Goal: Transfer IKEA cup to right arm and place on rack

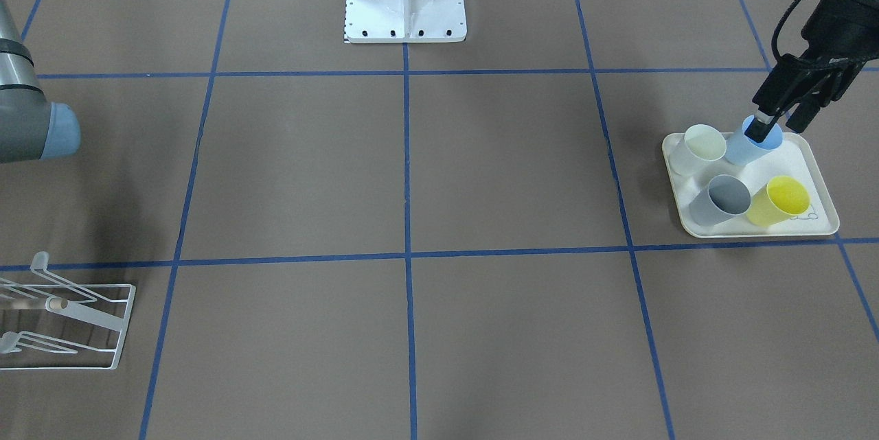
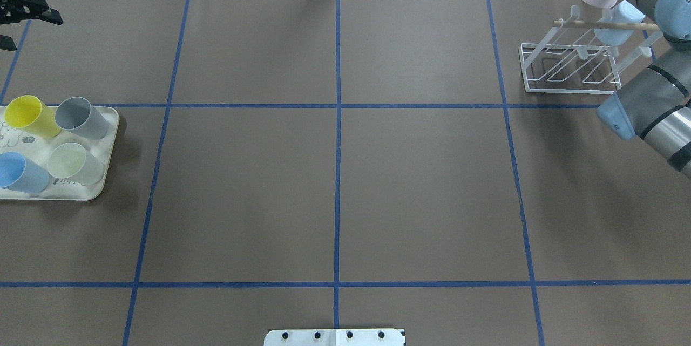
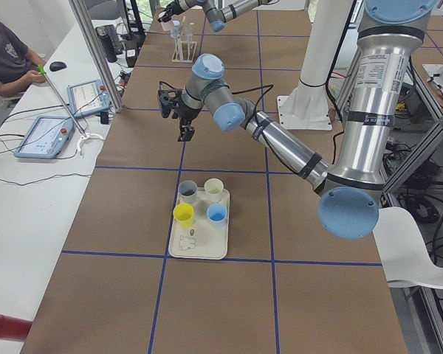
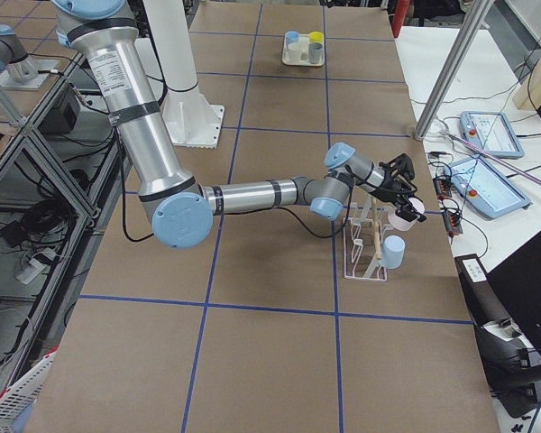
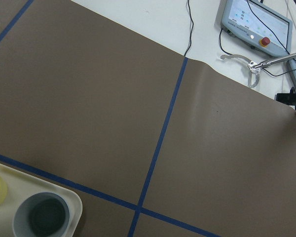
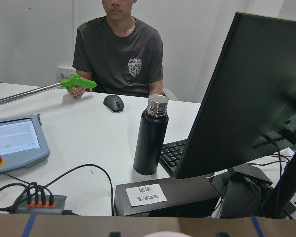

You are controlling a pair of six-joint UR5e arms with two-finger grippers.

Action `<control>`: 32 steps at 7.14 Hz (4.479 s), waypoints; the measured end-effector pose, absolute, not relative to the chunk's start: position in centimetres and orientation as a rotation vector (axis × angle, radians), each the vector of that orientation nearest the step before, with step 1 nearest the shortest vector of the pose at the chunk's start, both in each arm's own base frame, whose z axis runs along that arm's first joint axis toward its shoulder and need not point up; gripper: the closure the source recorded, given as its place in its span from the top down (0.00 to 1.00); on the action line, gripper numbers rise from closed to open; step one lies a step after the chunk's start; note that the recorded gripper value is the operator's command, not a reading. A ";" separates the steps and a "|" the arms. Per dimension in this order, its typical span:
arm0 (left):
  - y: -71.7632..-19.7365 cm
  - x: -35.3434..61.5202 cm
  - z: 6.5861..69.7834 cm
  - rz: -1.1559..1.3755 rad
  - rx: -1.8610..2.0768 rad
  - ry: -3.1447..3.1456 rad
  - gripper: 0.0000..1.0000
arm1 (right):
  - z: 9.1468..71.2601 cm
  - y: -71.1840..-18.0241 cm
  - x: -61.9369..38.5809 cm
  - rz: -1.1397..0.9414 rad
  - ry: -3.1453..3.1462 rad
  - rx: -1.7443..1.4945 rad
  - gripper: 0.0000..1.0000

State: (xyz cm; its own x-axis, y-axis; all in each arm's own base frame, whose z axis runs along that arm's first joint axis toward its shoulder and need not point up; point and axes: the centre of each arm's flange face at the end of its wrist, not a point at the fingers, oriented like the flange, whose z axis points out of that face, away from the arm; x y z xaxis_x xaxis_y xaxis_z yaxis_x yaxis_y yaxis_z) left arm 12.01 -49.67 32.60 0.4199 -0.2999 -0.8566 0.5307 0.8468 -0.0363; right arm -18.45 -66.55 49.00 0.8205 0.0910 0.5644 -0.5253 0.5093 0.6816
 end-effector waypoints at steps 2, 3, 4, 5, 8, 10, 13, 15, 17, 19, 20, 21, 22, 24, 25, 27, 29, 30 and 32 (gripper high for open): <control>-49.7 12.0 32.6 -0.528 0.255 1.012 1.00 | 49.7 -65.6 -18.6 0.379 -0.501 0.968 0.00; -49.7 12.0 32.6 -0.528 0.255 1.012 1.00 | 50.0 -65.1 -18.4 0.377 -0.498 0.966 0.00; -49.7 12.0 32.6 -0.529 0.255 1.012 1.00 | 50.3 -64.7 -18.1 0.375 -0.497 0.964 0.00; -49.6 12.0 32.5 -0.529 0.255 1.013 1.00 | 50.4 -64.3 -17.9 0.374 -0.498 0.964 0.00; -49.5 12.0 32.1 -0.532 0.257 1.020 1.00 | 51.2 -63.7 -17.7 0.373 -0.492 0.954 0.00; -49.3 11.9 31.8 -0.531 0.262 1.026 1.00 | 51.6 -63.7 -17.8 0.369 -0.487 0.949 0.47; -49.2 11.9 31.7 -0.531 0.262 1.028 1.00 | 51.6 -63.7 -17.9 0.360 -0.483 0.950 1.00; -49.2 12.0 31.7 -0.538 0.256 1.030 1.00 | 51.5 -63.7 -17.8 0.353 -0.479 0.954 1.00; -49.2 12.1 31.7 -0.547 0.250 1.032 1.00 | 50.6 -63.8 -17.8 0.349 -0.491 0.965 1.00; -49.4 12.2 32.2 -0.530 0.244 1.021 1.00 | 47.8 -63.8 -16.1 0.333 -0.585 0.958 1.00; -49.4 11.9 32.4 -0.500 0.239 1.007 1.00 | 46.0 -63.7 -14.4 0.316 -0.646 0.939 1.00; -49.4 11.4 32.8 -0.460 0.235 0.981 1.00 | 43.2 -63.1 -13.0 0.295 -0.694 0.909 1.00; -49.5 10.5 33.3 -0.412 0.234 0.947 1.00 | 39.3 -61.9 -12.2 0.282 -0.726 0.873 1.00; -49.9 8.5 34.9 -0.298 0.220 0.862 1.00 | 32.1 -58.8 -12.3 0.334 -0.844 0.786 1.00; -50.1 7.6 36.0 -0.239 0.205 0.814 1.00 | 29.9 -57.6 -13.3 0.371 -0.931 0.734 1.00; -50.8 6.0 39.1 -0.125 0.144 0.751 1.00 | 26.2 -55.7 -15.2 0.434 -1.108 0.606 1.00; -52.3 5.2 43.9 -0.014 0.058 0.815 1.00 | 23.3 -53.6 -17.2 0.481 -1.291 0.487 1.00; -53.0 5.1 46.5 0.033 0.034 0.832 1.00 | 22.5 -52.6 -18.6 0.498 -1.379 0.438 1.00; -54.7 5.4 52.1 0.068 0.043 0.846 1.00 | 21.6 -50.7 -21.0 0.521 -1.499 0.352 1.00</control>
State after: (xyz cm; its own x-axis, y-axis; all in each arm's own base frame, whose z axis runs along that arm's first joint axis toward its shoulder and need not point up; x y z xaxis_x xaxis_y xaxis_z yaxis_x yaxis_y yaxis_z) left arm 5.38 -54.72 52.14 0.6607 0.0773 -0.7467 -0.0432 0.9969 0.0651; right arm -20.97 -50.75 21.55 -0.0053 0.1096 0.9940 -0.5305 0.8423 -0.0957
